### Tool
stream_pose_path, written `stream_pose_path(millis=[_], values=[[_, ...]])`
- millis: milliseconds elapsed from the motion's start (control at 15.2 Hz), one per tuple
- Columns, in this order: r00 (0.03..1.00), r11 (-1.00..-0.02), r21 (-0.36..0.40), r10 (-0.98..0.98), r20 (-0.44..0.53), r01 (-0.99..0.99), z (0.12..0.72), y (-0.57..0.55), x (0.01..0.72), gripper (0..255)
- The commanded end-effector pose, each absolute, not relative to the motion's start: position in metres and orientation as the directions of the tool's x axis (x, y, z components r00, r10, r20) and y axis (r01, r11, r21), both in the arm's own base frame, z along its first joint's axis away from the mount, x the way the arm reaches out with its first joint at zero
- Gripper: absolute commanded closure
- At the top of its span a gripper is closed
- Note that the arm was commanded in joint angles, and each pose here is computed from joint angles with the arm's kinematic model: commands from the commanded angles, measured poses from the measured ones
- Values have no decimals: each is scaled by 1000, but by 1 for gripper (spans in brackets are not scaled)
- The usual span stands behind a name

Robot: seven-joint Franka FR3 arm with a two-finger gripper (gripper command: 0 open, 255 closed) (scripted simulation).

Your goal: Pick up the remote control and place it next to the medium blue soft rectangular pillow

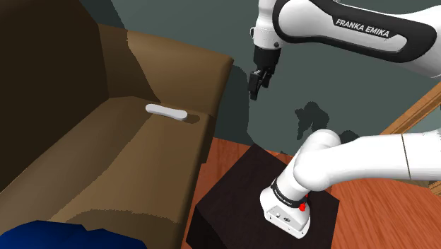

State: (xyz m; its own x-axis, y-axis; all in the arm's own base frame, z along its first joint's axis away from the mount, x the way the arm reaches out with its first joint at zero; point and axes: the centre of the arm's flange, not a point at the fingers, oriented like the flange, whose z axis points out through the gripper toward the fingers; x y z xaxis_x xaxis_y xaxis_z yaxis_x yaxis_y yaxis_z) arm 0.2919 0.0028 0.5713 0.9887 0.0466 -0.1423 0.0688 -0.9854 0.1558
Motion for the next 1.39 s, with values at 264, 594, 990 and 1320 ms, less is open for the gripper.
stream_pose_path(millis=[264,594,990,1320], values=[[987,-983,141,95,-132,114,540,-3,331,0],[981,-978,124,155,-118,169,502,-7,382,0],[969,-966,104,226,-99,236,457,-7,443,0],[955,-953,88,284,-83,291,420,-3,494,0]])
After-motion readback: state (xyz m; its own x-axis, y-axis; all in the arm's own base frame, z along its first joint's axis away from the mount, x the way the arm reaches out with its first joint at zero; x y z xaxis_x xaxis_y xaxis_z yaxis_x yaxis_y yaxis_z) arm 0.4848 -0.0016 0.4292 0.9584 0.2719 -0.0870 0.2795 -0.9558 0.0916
